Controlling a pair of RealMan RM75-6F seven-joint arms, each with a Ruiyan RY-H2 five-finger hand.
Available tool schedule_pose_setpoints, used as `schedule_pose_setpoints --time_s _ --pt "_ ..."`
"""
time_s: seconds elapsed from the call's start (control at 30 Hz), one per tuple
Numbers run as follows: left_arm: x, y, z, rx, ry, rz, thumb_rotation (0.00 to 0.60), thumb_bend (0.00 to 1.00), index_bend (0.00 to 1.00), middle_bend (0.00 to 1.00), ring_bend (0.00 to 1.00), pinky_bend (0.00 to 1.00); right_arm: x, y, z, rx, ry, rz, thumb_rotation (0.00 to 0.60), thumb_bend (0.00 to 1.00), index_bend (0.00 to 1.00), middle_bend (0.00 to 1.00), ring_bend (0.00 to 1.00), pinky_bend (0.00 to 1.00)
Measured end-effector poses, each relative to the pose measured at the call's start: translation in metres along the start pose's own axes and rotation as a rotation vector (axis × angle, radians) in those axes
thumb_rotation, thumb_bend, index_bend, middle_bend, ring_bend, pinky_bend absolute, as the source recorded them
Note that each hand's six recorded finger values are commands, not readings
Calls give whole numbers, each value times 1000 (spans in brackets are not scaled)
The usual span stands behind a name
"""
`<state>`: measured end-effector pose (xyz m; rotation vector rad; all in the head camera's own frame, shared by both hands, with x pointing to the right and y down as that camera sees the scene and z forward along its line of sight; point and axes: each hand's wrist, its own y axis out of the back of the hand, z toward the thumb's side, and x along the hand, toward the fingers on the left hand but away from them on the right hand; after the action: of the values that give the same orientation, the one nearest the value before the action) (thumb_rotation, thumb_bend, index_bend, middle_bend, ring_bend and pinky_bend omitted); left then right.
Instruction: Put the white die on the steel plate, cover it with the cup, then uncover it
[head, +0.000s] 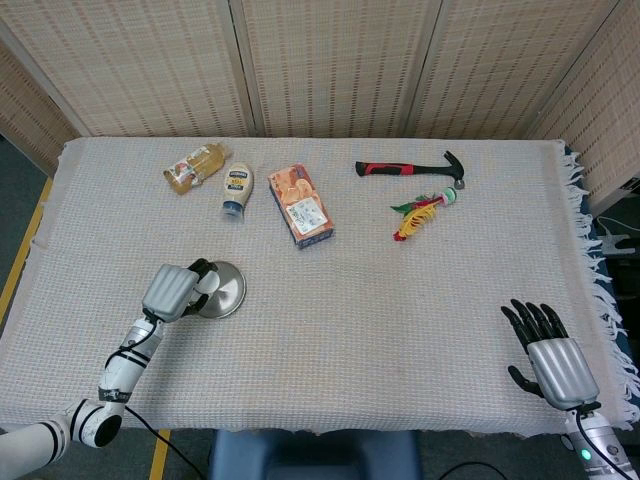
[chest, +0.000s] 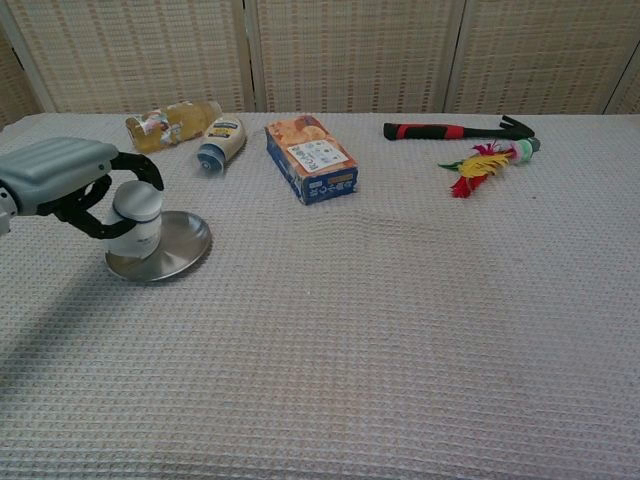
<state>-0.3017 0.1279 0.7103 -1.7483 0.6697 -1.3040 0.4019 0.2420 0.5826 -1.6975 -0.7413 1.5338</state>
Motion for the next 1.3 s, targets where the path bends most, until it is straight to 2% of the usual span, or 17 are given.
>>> schedule_pose_setpoints --time_s 0.13,0.3,0.5,0.63,1.1,1.3 --pt "4 -4 -8 20 40 17 600 441 490 654 763 928 0 -1 0 1 0 1 600 178 0 0 0 0" --pt "5 -6 -8 -24 44 3 600 441 490 655 763 928 0 1 0 2 1 -5 600 178 0 0 0 0" --pt "0 -8 1 -204 21 -77 600 441 490 655 765 928 0 0 0 3 4 -3 600 177 0 0 0 0" --pt "-2 -1 0 -325 23 -107 600 441 491 657 765 928 1 0 1 3 7 -3 600 177 0 0 0 0" --pt "-3 21 -24 -602 101 -27 600 442 494 659 766 928 0 -2 2 2 7 7 600 177 0 0 0 0" --pt "-22 23 -46 -633 150 18 600 442 500 666 766 928 0 -1 1 -1 8 5 600 177 0 0 0 0"
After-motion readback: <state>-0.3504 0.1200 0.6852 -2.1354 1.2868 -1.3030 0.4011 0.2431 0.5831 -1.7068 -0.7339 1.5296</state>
